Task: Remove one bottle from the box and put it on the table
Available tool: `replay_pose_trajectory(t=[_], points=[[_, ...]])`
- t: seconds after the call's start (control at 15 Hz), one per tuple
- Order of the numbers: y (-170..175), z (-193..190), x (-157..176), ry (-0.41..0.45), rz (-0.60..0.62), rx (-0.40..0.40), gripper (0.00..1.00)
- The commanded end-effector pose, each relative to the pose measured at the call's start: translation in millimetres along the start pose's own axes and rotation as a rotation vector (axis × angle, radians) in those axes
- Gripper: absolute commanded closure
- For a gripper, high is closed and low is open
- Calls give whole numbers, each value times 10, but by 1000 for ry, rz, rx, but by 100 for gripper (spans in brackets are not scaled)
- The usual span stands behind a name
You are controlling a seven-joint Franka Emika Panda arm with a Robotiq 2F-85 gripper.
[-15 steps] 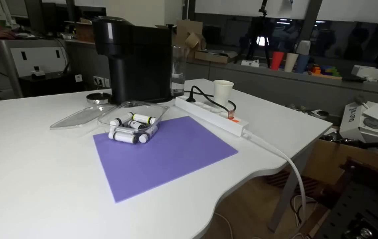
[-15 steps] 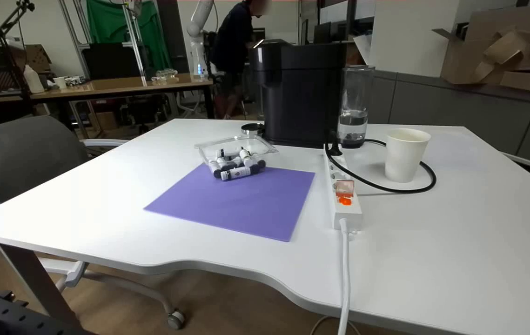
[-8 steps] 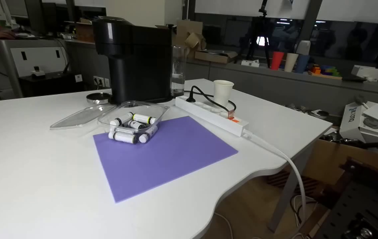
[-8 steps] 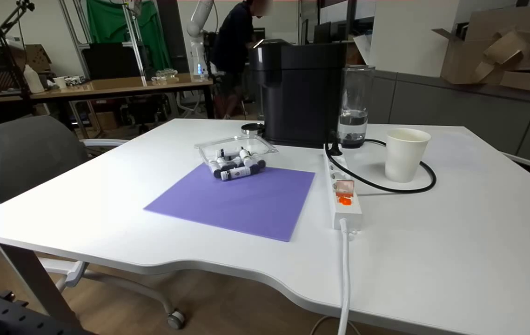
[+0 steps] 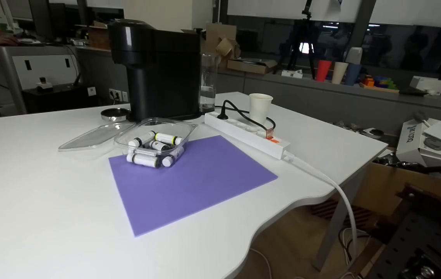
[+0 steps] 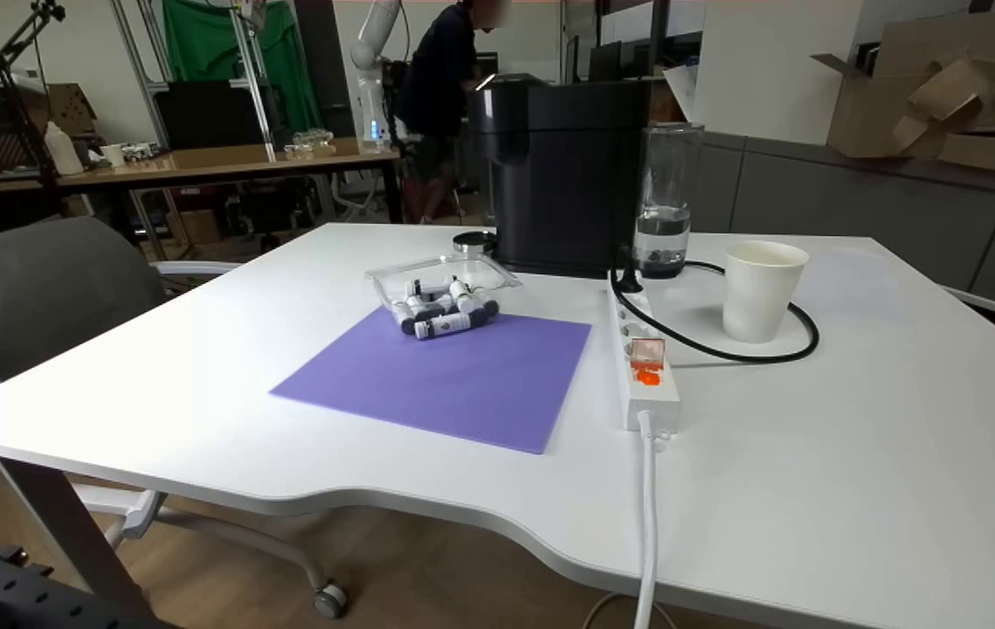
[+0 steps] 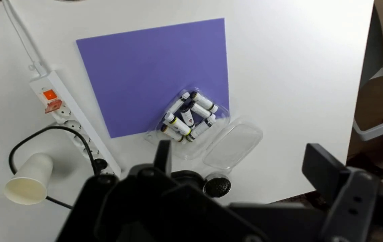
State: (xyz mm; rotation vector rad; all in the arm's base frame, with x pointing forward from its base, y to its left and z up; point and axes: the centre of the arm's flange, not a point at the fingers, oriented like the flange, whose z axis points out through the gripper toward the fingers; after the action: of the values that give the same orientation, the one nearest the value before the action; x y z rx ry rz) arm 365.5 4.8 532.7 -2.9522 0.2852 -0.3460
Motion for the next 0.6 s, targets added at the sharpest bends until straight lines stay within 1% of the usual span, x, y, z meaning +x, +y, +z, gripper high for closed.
replay_pose_trajectory(t=[0.0,0.27,0.4,0.53], points=[[223,248,472,-48,-28,-44,0],[490,622,966,-156,-125,-73,0],[616,823,1226,-227,-211,-77,0],[663,1021,1428,-294,-307,-77,0]])
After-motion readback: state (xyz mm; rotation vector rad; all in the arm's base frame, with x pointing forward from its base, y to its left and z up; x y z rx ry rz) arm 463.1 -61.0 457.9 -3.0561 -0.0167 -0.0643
